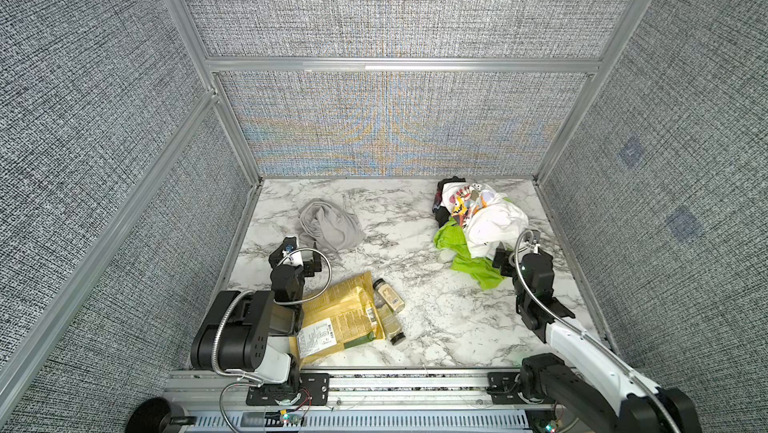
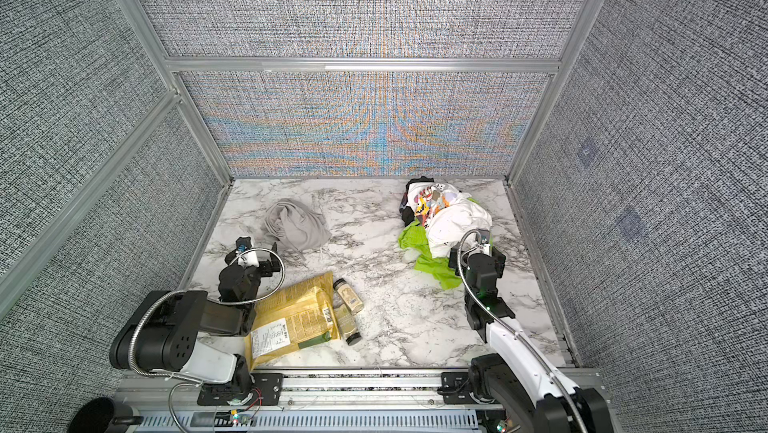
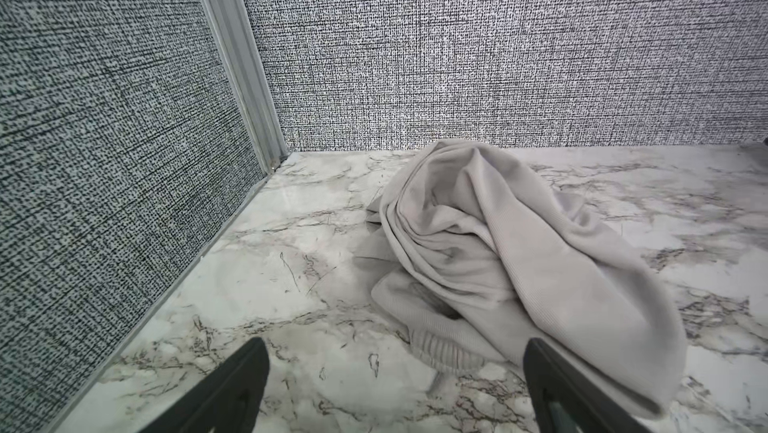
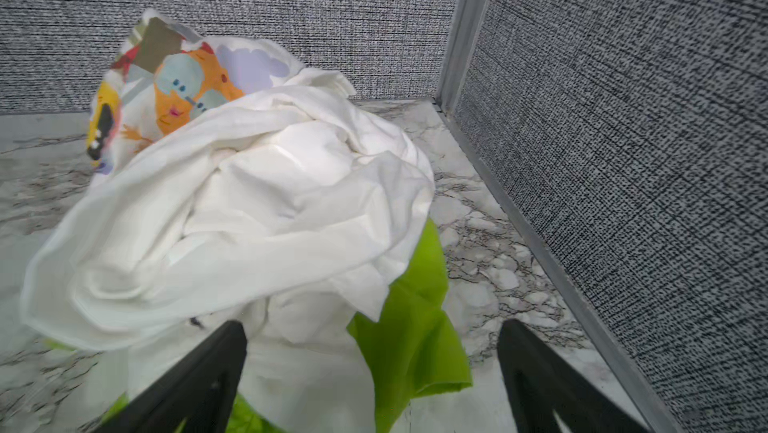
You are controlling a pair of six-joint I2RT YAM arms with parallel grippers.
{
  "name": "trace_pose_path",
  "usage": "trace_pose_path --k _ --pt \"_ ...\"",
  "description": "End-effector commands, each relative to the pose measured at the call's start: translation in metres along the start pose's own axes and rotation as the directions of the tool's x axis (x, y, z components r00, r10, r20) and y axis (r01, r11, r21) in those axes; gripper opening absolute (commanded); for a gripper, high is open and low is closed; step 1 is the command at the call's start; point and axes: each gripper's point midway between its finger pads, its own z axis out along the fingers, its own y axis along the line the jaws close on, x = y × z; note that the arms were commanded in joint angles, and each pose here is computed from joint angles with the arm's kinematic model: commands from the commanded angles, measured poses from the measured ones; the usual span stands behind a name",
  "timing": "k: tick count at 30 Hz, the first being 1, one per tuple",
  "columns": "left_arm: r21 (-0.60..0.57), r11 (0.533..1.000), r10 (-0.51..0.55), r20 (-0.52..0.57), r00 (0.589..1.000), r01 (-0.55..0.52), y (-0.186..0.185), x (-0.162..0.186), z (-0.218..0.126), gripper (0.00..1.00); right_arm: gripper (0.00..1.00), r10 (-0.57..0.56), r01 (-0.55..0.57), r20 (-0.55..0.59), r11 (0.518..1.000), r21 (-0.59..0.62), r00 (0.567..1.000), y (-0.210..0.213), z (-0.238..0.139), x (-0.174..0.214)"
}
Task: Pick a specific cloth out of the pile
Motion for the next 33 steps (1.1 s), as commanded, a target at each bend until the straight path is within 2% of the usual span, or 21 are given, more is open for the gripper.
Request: trace_pose_path --k 1,7,16,28,31,33 --pt "0.011 1.000 -0.011 0.040 0.999 0.011 -0.002 -0.011 0.000 0.99 0.99 0.036 -0.039 0.121 0.999 0.024 0.992 -0.009 0.012 -0.020" --pt "0.011 1.000 -0.011 0.039 0.999 0.010 -0.002 -0.011 0.001 0.99 0.99 0.009 -0.013 0.122 0.999 0.036 0.993 -0.005 0.031 0.007" --pt "0.013 1.000 -0.011 0.042 0.999 0.011 -0.002 -0.011 0.001 0.99 0.99 -0.046 0.049 0.066 0.998 -0.043 0.997 0.017 0.060 0.026" --pt "0.013 1.000 -0.011 0.040 0.999 0.011 -0.002 -0.010 0.001 0.99 0.99 -0.027 0.031 0.042 0.995 -0.090 0.999 0.018 0.064 0.028" --pt "0.012 1.000 -0.011 0.043 0.999 0.011 -0.002 -0.011 0.001 0.99 0.99 -0.053 0.062 0.040 0.960 -0.274 0.998 0.041 0.064 0.028" --pt "0.013 1.000 -0.011 0.042 0.999 0.011 -0.002 -0.011 0.001 0.99 0.99 -0.045 0.055 0.042 0.957 -0.286 0.998 0.041 0.064 0.028"
